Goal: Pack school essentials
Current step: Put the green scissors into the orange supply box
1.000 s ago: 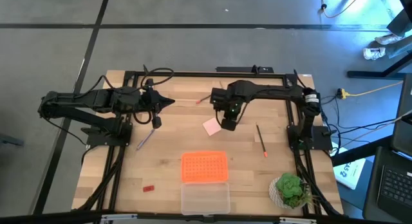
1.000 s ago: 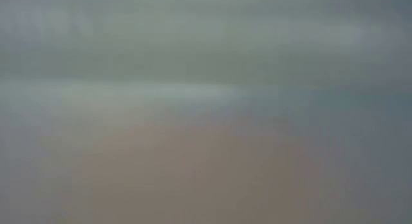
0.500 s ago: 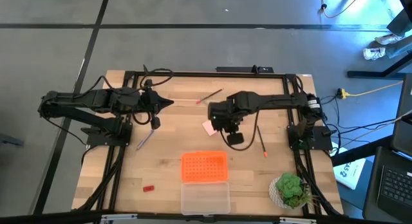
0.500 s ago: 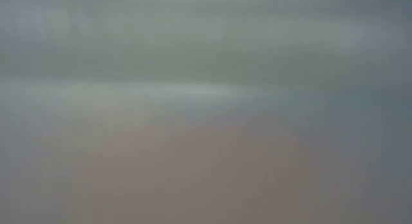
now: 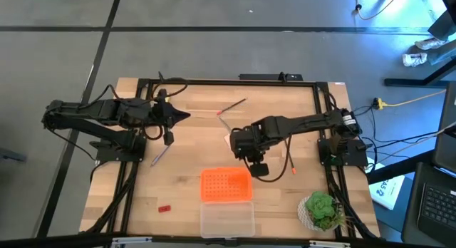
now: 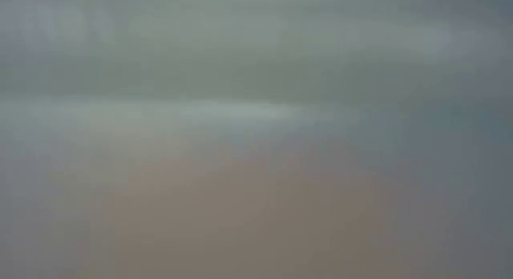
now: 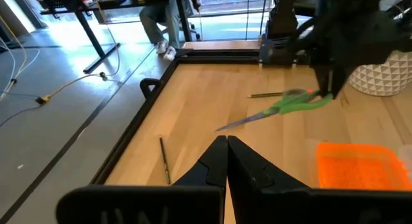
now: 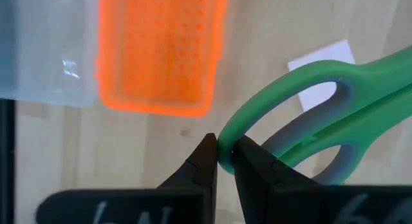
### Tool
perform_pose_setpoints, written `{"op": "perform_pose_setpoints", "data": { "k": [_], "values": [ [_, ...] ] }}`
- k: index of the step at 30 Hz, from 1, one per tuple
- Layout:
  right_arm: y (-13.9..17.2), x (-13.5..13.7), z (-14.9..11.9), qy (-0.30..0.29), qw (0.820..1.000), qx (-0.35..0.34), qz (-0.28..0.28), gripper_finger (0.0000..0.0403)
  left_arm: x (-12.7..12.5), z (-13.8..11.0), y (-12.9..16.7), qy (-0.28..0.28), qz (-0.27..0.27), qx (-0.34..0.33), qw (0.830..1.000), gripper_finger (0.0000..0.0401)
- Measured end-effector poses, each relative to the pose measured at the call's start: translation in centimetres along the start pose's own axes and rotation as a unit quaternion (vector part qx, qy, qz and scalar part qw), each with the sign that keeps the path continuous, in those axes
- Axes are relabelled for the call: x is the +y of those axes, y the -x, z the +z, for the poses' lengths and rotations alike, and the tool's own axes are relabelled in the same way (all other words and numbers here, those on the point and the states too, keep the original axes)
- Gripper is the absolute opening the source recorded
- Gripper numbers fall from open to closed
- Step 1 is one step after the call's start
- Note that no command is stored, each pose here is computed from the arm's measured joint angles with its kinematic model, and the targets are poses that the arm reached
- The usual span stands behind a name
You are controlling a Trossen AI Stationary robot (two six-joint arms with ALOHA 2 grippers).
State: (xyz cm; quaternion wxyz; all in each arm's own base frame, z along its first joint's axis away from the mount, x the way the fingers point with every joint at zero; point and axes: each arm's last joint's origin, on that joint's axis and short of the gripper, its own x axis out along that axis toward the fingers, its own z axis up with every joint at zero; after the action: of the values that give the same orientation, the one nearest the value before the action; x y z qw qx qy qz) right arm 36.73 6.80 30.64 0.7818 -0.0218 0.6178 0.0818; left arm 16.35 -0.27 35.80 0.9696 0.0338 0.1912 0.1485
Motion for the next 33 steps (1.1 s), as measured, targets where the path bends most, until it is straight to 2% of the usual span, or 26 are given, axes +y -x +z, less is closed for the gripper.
{"op": "perform_pose_setpoints", "data": {
  "k": [3, 9, 16, 21, 26, 33],
  "values": [
    [0.0, 1.1, 0.2, -0.005, 1.000, -0.013, 0.028, 0.0040, 0.1, -0.1, 0.2, 0.000, 0.000, 0.000, 1.000, 0.0000],
    [-0.1, 4.1, 1.0, 0.022, 0.995, -0.058, 0.080, 0.0041, 0.2, -0.1, 0.5, -0.001, -0.006, 0.001, 1.000, 0.0000],
    [0.1, 7.1, 1.8, 0.062, 0.986, -0.123, 0.099, 0.0042, -0.9, -0.2, 0.8, -0.010, -0.082, 0.000, 0.997, 0.0000],
    [0.0, 9.0, 2.2, 0.085, 0.978, -0.154, 0.112, 0.0043, -1.6, -0.2, 1.1, -0.019, -0.103, -0.002, 0.994, 0.0000],
    [-2.0, 11.0, 2.6, 0.110, 0.974, -0.155, 0.120, 0.0043, -1.9, -0.4, 1.3, -0.031, -0.114, 0.005, 0.993, 0.0000],
    [-4.7, 12.6, 2.6, 0.109, 0.979, -0.119, 0.124, 0.0043, -2.6, -0.5, 1.6, -0.041, -0.136, 0.004, 0.990, 0.0000]
  ]
}}
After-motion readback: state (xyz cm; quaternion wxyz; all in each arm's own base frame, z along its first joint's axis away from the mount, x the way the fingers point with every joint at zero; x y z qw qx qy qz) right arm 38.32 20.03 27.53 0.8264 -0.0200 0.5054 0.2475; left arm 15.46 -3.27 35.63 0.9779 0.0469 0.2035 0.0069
